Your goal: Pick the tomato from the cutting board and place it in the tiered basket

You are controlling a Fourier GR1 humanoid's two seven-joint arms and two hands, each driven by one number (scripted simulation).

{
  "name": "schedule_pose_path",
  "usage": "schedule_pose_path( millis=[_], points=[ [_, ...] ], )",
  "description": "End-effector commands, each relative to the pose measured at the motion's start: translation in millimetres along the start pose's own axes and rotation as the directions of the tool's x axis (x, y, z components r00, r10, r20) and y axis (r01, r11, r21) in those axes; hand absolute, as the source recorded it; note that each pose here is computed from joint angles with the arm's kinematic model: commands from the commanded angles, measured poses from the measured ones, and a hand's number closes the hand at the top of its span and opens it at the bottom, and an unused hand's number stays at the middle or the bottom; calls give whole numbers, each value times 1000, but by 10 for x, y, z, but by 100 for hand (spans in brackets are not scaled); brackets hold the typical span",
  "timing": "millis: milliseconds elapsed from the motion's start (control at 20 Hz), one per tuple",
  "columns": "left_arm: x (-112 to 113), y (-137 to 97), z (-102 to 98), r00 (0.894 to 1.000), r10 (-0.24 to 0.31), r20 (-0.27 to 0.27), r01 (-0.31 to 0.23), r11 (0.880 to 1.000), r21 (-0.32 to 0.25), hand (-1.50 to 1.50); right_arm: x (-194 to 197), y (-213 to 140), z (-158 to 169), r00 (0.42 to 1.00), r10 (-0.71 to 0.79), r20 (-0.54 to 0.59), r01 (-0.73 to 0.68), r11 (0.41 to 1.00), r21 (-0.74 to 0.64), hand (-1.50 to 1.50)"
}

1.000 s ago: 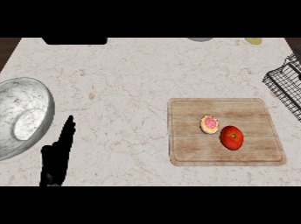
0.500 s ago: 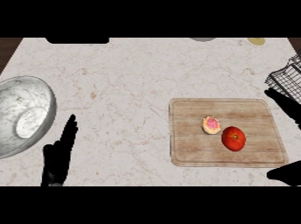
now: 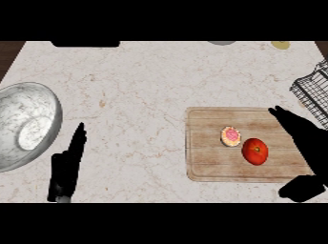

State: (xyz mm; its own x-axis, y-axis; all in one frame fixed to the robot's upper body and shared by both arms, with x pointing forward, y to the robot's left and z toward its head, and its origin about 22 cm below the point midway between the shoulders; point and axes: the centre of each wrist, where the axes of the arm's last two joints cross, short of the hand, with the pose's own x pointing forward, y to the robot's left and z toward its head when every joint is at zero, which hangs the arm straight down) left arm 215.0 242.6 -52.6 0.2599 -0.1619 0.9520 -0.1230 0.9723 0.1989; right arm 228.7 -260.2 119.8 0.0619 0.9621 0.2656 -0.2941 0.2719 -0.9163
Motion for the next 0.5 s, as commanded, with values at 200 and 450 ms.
schedule_pose_path(
  millis=[200,450],
  points=[
    [-177,-72,3,1000,1,-13,-1,1000,-3,0,115,121,-192,1000,14,5,-15,997,81,-150],
    [-31,181,-127,1000,-2,-17,2,1000,10,0,321,213,-263,995,90,-44,-86,991,99,-150]
  ],
)
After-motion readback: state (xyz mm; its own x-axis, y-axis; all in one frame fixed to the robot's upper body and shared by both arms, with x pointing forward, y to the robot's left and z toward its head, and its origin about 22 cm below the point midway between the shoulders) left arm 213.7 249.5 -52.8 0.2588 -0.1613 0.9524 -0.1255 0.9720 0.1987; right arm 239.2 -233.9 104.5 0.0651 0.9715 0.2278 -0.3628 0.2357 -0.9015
